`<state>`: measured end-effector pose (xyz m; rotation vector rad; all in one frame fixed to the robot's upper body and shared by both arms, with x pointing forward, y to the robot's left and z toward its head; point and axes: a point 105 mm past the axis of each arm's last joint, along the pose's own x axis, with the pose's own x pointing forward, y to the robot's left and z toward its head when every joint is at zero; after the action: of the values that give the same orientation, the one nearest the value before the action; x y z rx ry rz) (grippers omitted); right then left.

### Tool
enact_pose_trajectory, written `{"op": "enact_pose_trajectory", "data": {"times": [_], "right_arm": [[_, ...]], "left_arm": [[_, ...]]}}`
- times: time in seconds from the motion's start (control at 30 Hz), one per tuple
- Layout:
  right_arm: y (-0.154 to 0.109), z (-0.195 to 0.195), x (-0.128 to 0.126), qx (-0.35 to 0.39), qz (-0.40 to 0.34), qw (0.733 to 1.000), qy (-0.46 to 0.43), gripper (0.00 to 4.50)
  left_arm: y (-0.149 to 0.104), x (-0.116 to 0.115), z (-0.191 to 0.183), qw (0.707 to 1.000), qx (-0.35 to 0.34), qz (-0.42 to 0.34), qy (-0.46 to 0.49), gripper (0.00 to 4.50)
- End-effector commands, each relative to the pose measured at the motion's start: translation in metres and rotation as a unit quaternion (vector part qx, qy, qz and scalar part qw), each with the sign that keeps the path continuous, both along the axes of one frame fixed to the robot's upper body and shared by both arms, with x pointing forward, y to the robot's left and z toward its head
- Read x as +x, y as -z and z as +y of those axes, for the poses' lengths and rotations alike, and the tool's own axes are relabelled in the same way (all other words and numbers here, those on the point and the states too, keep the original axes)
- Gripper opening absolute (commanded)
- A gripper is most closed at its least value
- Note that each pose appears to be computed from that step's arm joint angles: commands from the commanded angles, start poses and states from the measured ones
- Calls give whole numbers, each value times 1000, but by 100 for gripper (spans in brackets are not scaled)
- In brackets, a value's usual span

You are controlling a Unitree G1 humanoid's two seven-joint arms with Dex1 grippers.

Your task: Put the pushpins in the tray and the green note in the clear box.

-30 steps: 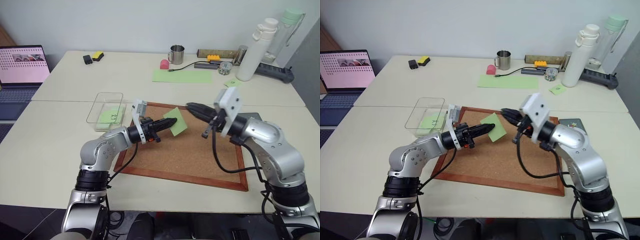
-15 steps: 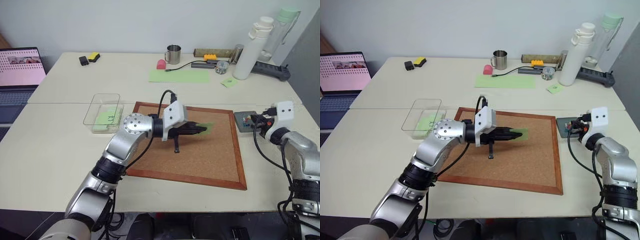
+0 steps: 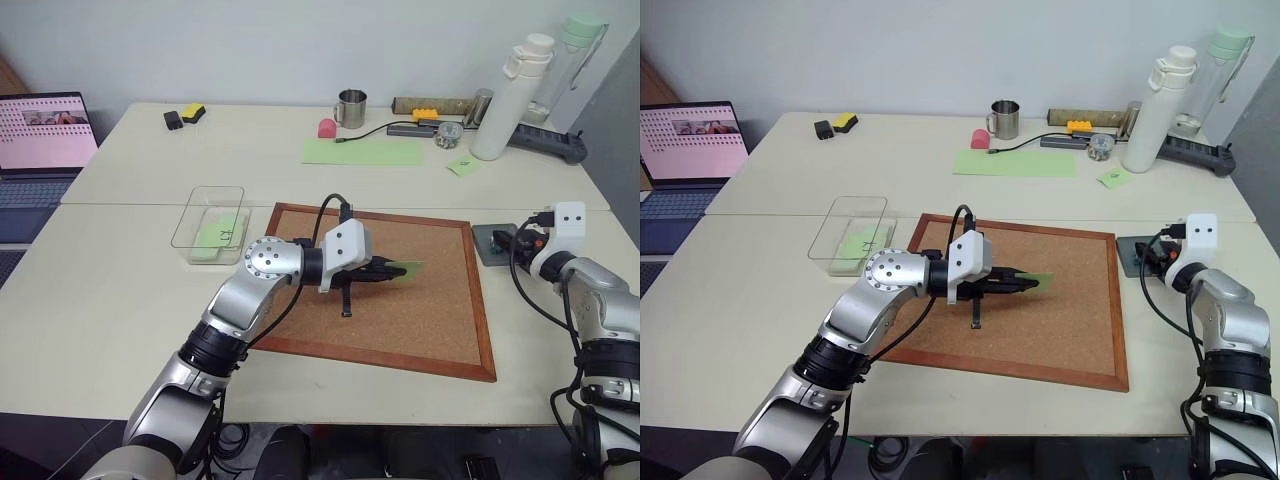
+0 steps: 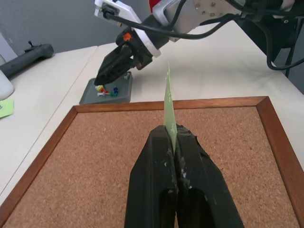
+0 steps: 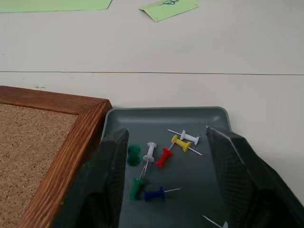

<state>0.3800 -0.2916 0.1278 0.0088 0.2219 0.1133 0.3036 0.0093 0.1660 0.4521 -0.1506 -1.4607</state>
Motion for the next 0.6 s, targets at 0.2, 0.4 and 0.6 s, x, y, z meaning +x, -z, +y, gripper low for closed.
{"op": "enact_pose_trajectory", "data": {"times": [0.2, 0.4, 0.6], "right_arm": [[-24, -7, -6, -24, -45, 999, -2, 269], [-62, 52, -30, -40, -117, 976, -180, 269], [-104, 148, -83, 5, -141, 906, -400, 269]], "left_arm": [[-15, 2, 0, 1000, -15, -20, -2, 0], [-45, 27, 28, 990, -95, 23, -105, 0], [-63, 77, 134, 900, -159, -1, -406, 0]]}}
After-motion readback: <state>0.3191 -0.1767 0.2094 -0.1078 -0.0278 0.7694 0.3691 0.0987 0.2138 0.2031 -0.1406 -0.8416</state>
